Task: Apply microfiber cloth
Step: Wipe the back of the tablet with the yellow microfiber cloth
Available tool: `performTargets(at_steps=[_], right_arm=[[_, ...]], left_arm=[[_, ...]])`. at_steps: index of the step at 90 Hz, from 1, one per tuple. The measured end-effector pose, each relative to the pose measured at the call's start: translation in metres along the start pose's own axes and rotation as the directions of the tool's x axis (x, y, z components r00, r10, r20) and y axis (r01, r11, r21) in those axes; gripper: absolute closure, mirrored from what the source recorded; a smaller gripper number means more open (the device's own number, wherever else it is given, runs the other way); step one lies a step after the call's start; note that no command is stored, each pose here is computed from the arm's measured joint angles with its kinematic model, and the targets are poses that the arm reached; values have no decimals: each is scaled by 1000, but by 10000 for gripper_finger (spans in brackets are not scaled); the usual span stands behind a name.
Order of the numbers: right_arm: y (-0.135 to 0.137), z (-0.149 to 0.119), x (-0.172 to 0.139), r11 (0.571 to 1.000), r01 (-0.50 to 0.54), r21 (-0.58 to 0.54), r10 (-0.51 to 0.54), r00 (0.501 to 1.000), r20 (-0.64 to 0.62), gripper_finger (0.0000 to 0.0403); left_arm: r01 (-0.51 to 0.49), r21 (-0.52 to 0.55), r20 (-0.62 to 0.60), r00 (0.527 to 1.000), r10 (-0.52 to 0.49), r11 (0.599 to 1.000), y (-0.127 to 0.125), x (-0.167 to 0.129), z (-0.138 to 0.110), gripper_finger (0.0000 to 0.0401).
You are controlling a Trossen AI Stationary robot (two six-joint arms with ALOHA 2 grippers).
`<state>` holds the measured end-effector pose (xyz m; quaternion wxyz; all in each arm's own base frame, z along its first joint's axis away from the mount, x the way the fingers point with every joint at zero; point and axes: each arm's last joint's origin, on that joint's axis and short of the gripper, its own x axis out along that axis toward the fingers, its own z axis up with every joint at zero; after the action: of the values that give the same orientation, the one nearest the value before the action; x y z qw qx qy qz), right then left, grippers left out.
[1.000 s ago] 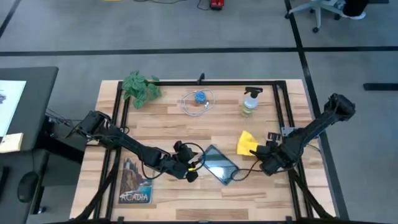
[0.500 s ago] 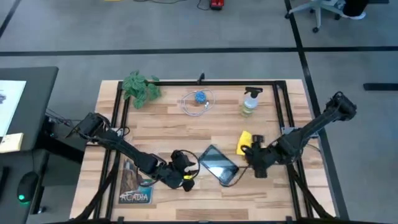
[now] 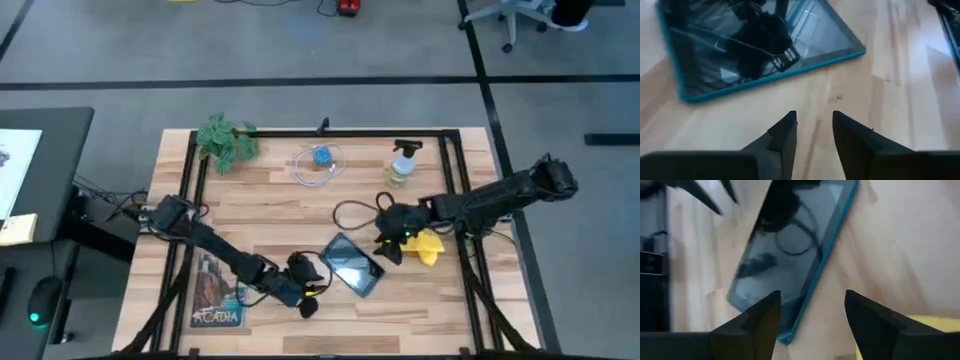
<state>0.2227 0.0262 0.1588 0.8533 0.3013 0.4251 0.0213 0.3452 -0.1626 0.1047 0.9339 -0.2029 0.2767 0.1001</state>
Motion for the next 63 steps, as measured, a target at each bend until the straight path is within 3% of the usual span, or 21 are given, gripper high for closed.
performTargets(at_steps=[19, 32, 63], right_arm=[[-6, 3, 4, 996, -71, 49, 69, 996, 49, 209], [-11, 5, 23, 996, -76, 52, 74, 996, 50, 209], [-32, 7, 67, 987, -130, 89, 134, 990, -42, 145]], left_arm=[[-10, -42, 9, 1000, 11, 999, 21, 24, 4, 334], [-23, -37, 19, 1000, 24, 999, 26, 27, 9, 342], [-35, -26, 18, 999, 35, 999, 30, 28, 10, 343]])
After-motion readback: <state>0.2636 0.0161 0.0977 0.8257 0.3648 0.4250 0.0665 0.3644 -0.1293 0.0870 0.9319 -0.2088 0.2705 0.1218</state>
